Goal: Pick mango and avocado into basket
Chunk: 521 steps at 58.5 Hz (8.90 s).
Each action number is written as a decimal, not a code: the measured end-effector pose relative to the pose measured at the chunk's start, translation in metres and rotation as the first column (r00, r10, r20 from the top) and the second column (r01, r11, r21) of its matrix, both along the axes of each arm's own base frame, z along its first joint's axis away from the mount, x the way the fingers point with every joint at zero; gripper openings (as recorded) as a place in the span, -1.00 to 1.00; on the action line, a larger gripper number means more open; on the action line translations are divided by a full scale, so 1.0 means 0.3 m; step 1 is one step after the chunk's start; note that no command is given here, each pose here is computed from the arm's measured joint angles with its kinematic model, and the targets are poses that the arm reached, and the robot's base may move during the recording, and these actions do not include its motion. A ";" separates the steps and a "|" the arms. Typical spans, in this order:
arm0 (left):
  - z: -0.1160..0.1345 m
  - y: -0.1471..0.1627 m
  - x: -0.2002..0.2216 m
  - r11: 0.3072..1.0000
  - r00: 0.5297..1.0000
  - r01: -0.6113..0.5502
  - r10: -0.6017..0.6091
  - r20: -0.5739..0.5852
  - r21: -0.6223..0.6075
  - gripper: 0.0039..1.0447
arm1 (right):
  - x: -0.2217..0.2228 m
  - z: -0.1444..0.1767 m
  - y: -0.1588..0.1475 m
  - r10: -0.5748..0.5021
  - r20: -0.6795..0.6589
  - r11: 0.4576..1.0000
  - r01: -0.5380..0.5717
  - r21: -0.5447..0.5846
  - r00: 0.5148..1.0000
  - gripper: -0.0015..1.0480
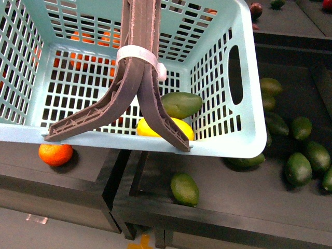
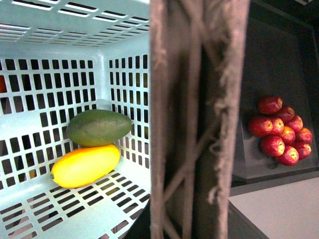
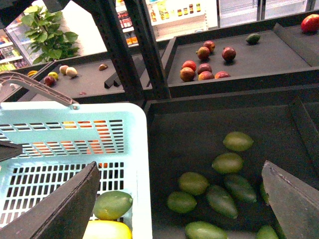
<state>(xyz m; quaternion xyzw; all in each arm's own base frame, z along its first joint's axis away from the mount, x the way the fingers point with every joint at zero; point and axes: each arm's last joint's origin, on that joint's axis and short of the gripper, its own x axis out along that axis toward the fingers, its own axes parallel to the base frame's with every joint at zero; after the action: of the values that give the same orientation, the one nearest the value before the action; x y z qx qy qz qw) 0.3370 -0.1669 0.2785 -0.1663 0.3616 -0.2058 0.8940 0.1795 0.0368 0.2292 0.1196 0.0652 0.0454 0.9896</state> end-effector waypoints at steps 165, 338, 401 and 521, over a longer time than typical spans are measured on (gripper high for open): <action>0.000 -0.002 -0.001 1.000 1.000 0.002 -0.002 -0.002 -0.003 -0.90 | -0.273 -0.213 -0.122 -0.070 0.143 0.967 0.103 -0.232 0.987 0.87; -0.061 -0.025 0.086 0.991 0.955 -0.129 0.112 0.276 0.044 -0.90 | -0.273 -0.215 -0.122 -0.069 0.139 0.967 0.100 -0.234 0.988 0.85; -0.386 -0.003 0.741 0.223 0.395 -0.888 0.818 -0.418 -0.403 -0.90 | -0.273 -0.215 -0.122 -0.070 0.139 0.967 0.101 -0.234 0.988 0.85; -0.326 0.555 -0.606 0.863 0.659 -0.486 0.257 0.707 0.139 -0.96 | -0.273 -0.215 -0.122 -0.070 0.139 0.967 0.101 -0.234 0.988 0.85</action>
<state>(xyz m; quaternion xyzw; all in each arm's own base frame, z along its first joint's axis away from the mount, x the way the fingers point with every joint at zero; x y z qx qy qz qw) 0.1552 -0.0003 0.1807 -0.0071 0.0033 -0.0009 1.0000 0.0977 0.0001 0.1647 -0.0016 0.0007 0.0021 1.0000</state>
